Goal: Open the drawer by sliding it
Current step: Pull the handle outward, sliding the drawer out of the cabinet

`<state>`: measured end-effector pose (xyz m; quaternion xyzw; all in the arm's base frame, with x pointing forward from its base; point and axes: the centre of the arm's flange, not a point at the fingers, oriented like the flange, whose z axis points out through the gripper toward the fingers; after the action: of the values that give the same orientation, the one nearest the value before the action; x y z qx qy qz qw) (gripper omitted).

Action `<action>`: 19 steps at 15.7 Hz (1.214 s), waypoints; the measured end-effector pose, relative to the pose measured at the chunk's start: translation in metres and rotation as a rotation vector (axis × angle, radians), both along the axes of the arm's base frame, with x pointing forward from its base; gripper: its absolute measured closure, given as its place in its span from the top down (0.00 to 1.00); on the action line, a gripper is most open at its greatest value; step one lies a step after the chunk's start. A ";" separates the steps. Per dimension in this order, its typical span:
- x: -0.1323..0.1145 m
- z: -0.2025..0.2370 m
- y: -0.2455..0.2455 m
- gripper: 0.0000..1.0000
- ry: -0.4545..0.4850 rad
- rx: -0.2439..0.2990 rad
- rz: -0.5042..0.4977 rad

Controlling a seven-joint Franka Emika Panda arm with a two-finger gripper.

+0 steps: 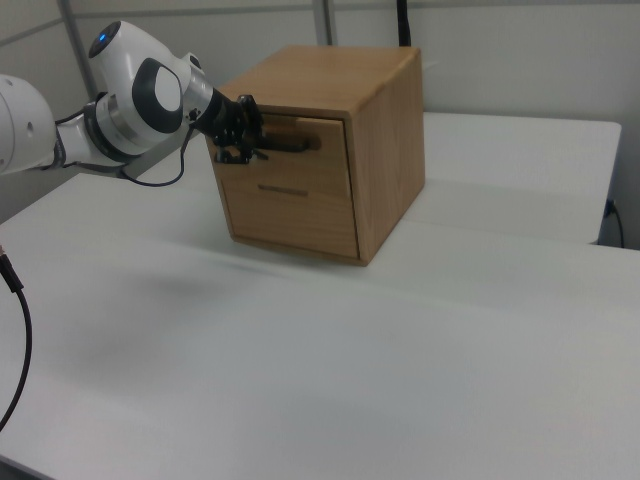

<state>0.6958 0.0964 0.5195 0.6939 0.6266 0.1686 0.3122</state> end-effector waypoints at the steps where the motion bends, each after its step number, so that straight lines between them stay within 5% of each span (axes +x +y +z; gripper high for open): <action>1: 0.000 0.000 0.001 0.21 -0.002 0.004 -0.003; 5: -0.011 0.002 0.001 0.16 0.006 0.013 -0.008; 19: -0.115 0.013 0.010 0.15 0.107 0.044 -0.048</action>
<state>0.5805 0.1065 0.5322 0.7236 0.6216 0.1373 0.2668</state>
